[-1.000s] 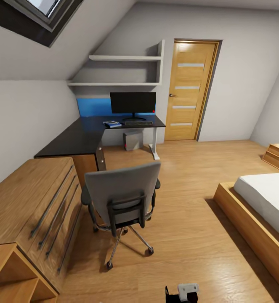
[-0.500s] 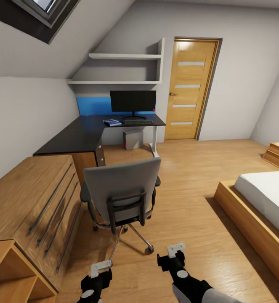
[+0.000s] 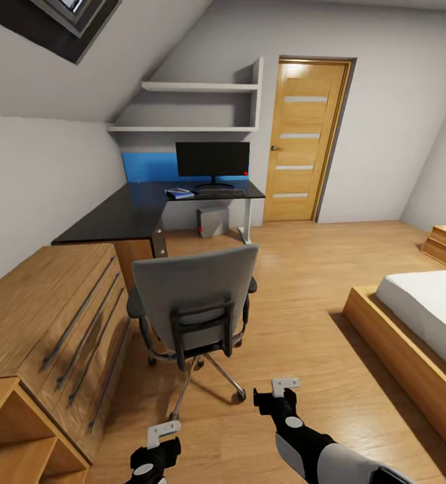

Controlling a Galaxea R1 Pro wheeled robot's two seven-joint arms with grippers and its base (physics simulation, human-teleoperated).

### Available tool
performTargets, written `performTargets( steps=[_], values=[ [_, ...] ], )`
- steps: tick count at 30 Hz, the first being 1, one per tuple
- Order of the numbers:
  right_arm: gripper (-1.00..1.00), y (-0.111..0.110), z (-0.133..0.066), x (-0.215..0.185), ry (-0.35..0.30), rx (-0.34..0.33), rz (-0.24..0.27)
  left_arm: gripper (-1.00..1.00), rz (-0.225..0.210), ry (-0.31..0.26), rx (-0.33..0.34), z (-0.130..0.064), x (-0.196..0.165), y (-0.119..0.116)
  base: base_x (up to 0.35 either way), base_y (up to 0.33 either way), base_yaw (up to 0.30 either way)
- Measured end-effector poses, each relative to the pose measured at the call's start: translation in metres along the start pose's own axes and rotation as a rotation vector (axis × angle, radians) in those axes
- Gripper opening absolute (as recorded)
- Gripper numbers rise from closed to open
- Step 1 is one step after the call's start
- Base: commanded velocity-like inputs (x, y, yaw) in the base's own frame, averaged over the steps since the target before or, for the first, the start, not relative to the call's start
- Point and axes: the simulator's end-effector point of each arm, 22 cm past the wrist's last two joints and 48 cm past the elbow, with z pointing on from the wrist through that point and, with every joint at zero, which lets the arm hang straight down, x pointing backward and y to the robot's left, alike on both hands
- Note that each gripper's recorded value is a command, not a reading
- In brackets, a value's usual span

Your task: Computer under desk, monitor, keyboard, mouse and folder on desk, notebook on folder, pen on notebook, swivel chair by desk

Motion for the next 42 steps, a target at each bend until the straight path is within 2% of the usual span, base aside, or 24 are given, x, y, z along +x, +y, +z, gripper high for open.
performTargets(
  steps=[3, 6, 8, 12, 42],
  values=[
    [1.0, 0.001, 0.003, 0.004, -0.008, -0.001, 0.003, 1.0, 0.0, 0.001, -0.003, 0.004, 0.004, 0.001, 0.0, 0.0, 0.0],
    [1.0, 0.011, 0.003, -0.002, -0.076, -0.014, 0.025, 1.0, -0.007, 0.0, 0.006, 0.006, 0.009, -0.008, 0.0, 0.0, 0.0],
    [1.0, 0.014, 0.003, 0.0, -0.094, -0.017, 0.03, 1.0, -0.01, -0.001, 0.009, 0.008, 0.012, -0.011, 0.0, 0.0, 0.0],
    [1.0, 0.016, 0.006, 0.006, -0.108, -0.021, 0.033, 1.0, -0.014, -0.001, 0.01, 0.014, 0.017, -0.012, 0.0, 0.0, 0.0],
    [1.0, 0.026, 0.035, 0.052, -0.132, -0.032, 0.042, 1.0, -0.018, -0.001, 0.008, 0.056, 0.059, -0.011, 0.0, 0.0, 0.0]
  ],
)
